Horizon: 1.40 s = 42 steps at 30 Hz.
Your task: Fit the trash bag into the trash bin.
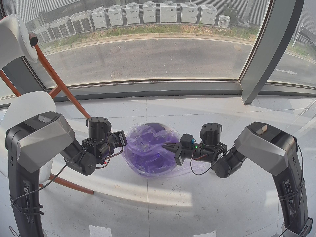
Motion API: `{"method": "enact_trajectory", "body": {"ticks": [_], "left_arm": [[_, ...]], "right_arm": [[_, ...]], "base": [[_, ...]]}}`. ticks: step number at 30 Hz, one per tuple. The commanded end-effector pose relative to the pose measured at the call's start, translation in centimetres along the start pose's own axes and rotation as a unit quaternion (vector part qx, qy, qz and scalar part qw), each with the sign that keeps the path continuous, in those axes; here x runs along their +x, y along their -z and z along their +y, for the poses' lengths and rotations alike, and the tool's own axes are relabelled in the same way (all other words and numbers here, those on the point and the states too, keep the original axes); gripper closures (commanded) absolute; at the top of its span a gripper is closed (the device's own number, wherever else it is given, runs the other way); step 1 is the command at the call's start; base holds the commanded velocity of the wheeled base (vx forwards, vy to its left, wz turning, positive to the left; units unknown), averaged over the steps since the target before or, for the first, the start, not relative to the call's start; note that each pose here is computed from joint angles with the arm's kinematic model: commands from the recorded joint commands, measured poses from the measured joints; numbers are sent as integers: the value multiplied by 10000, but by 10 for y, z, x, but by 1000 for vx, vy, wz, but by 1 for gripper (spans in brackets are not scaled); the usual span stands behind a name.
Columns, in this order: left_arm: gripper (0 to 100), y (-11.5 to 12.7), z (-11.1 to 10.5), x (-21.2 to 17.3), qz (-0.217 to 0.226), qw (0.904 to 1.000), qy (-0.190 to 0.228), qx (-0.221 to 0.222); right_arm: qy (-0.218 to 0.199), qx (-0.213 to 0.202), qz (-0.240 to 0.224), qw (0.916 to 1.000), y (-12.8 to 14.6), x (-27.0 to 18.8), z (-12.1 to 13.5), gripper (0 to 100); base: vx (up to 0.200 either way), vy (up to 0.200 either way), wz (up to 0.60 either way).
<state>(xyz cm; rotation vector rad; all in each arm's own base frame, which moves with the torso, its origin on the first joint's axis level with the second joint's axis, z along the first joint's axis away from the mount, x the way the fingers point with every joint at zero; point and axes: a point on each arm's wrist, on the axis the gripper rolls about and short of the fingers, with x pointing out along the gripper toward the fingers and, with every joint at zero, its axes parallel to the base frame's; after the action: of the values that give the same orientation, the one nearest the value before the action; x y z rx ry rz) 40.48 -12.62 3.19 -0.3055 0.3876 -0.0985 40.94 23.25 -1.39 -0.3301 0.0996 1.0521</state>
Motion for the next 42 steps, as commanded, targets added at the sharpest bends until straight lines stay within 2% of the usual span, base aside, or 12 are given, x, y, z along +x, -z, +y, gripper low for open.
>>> {"method": "enact_trajectory", "body": {"ticks": [1,8,15,24,26,32,33,34,35,36,38,42], "left_arm": [[100,-7,-2,-2,-101,9999,134,-18],[100,-16,-9,-4,-167,9990,416,-25],[100,-24,-14,0,-285,9977,613,-41],[100,-20,-13,11,-407,9970,656,-57],[100,-17,-11,13,-412,9971,642,-60],[100,-8,1,22,-399,9979,509,-79],[100,-8,1,22,-399,9979,509,-79],[100,-10,4,23,-444,9979,455,-96],[100,-10,4,23,-444,9979,455,-96],[100,-12,6,24,-483,9978,439,-106],[100,-10,7,27,-478,9979,430,-115],[100,-18,0,26,-592,9965,549,-220]], "right_arm": [[413,24,-369,9985,-16,-5,-36,100],[760,-87,-575,9954,-35,-7,-76,100],[1060,-193,-739,9914,-31,-4,-111,100],[1101,-134,-973,9891,-17,16,-123,100],[1068,-56,-912,9901,-8,20,-120,100],[762,363,-409,9956,44,32,-106,100],[762,363,-409,9956,44,32,-106,100],[702,525,-193,9960,63,35,-102,100],[702,525,-193,9960,63,35,-102,100],[654,680,12,9955,82,35,-98,100],[590,841,213,9945,98,36,-93,100],[465,1173,548,9905,113,37,-87,100]], "base": [[0,0,0],[0,0,0],[0,0,0],[0,0,0],[0,0,0],[0,0,0],[0,0,0],[0,0,0],[0,0,0],[0,0,0],[0,0,0],[0,0,0]]}}
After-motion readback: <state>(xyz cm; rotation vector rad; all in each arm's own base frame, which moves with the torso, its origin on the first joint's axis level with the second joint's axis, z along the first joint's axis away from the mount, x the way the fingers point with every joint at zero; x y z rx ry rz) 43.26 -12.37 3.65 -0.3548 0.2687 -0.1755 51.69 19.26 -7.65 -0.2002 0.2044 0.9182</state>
